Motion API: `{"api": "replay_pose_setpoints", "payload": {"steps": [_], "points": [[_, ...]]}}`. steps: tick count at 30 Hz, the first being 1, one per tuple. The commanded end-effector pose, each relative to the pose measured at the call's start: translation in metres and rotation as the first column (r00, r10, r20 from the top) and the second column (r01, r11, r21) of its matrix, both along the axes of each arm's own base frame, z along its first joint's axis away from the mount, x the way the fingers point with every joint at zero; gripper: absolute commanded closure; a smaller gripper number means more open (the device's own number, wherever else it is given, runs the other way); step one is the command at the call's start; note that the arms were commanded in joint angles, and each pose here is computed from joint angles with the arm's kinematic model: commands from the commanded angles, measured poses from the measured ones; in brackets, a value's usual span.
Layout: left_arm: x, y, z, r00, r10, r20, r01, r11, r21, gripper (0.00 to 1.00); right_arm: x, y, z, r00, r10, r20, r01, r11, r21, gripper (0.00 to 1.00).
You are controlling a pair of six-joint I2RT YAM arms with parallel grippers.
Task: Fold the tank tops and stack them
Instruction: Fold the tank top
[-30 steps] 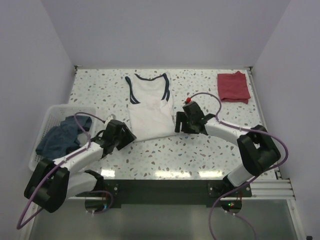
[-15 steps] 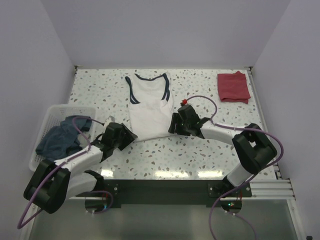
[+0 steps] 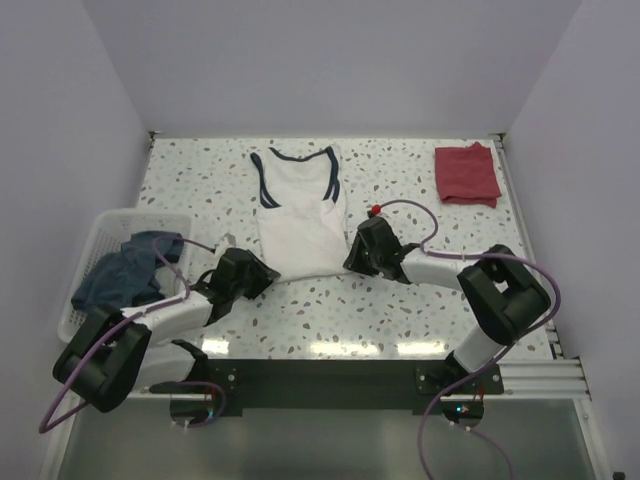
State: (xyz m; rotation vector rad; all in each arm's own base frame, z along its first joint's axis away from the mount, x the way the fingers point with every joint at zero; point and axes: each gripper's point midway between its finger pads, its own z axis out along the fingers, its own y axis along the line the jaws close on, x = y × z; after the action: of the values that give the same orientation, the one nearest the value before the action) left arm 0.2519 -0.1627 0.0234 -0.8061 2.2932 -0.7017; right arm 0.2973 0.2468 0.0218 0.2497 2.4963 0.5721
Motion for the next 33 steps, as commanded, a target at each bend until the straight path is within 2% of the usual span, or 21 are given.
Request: {"api": "replay_pose_setpoints", "payload": {"steps": [1, 2, 3, 6, 8, 13, 14, 16, 18, 22, 24, 25, 26, 29, 33], "points": [[-0.033, 0.016, -0.043, 0.988, 0.006, -0.153, 0.011, 0.994, 0.108, 0.58, -0.015, -0.010, -0.022, 0.998, -0.023, -0.060, 0.021, 0.999, -0.035, 0.76], [-0.033, 0.014, -0.044, 0.989, 0.000, -0.151, 0.017, 0.994, 0.109, 0.62, -0.017, -0.012, -0.023, 0.998, -0.023, -0.062, 0.021, 0.999, -0.037, 0.79], [-0.033, 0.013, -0.045, 0.988, -0.006, -0.151, 0.023, 0.994, 0.109, 0.72, -0.018, -0.012, -0.020, 0.998, -0.021, -0.057, 0.019, 0.999, -0.037, 0.87], [-0.034, 0.010, -0.043, 0.988, -0.041, -0.147, 0.060, 0.991, 0.123, 0.93, -0.021, -0.015, -0.013, 0.999, -0.012, -0.041, 0.010, 0.999, -0.039, 0.98], [-0.039, 0.009, -0.041, 0.986, -0.067, -0.151, 0.088, 0.987, 0.138, 1.00, -0.030, -0.022, -0.014, 0.999, -0.007, -0.051, 0.004, 0.998, -0.062, 1.00], [-0.064, 0.008, -0.027, 0.985, -0.104, -0.139, 0.125, 0.980, 0.153, 1.00, -0.056, -0.023, 0.012, 0.999, 0.036, 0.008, -0.035, 0.998, -0.053, 1.00], [-0.076, 0.010, -0.028, 0.979, -0.122, -0.161, 0.148, 0.976, 0.163, 1.00, -0.066, -0.031, 0.007, 0.999, 0.034, -0.003, -0.034, 0.996, -0.084, 1.00], [-0.087, 0.004, -0.019, 0.980, -0.149, -0.136, 0.166, 0.978, 0.129, 1.00, -0.089, -0.031, 0.017, 0.998, 0.062, 0.012, -0.061, 0.995, -0.077, 1.00], [-0.102, 0.005, -0.017, 0.973, -0.165, -0.159, 0.186, 0.974, 0.130, 1.00, -0.108, -0.027, 0.024, 0.997, 0.079, 0.027, -0.077, 0.995, -0.055, 1.00], [-0.122, -0.014, 0.015, 0.965, -0.236, -0.111, 0.244, 0.967, 0.069, 1.00, -0.151, -0.032, 0.035, 0.992, 0.117, 0.037, -0.115, 0.992, -0.052, 1.00], [-0.132, -0.016, 0.023, 0.960, -0.255, -0.118, 0.265, 0.961, 0.078, 1.00, -0.169, -0.025, 0.051, 0.987, 0.148, 0.068, -0.148, 0.989, -0.007, 1.00], [-0.132, -0.025, 0.040, 0.961, -0.257, -0.099, 0.263, 0.964, 0.047, 1.00, -0.175, -0.024, 0.055, 0.984, 0.161, 0.074, -0.161, 0.987, 0.000, 1.00], [-0.145, -0.029, 0.043, 0.947, -0.301, -0.111, 0.309, 0.949, 0.062, 1.00, -0.181, -0.024, 0.062, 0.982, 0.173, 0.077, -0.173, 0.985, -0.001, 1.00], [-0.145, -0.039, 0.077, 0.953, -0.298, -0.056, 0.302, 0.949, 0.086, 1.00, -0.191, -0.018, 0.090, 0.973, 0.200, 0.118, -0.201, 0.980, -0.001, 1.00], [-0.120, -0.049, 0.135, 0.963, -0.259, 0.074, 0.252, 0.962, 0.102, 1.00, -0.172, -0.019, 0.134, 0.964, 0.153, 0.218, -0.152, 0.988, -0.021, 1.00]]}}
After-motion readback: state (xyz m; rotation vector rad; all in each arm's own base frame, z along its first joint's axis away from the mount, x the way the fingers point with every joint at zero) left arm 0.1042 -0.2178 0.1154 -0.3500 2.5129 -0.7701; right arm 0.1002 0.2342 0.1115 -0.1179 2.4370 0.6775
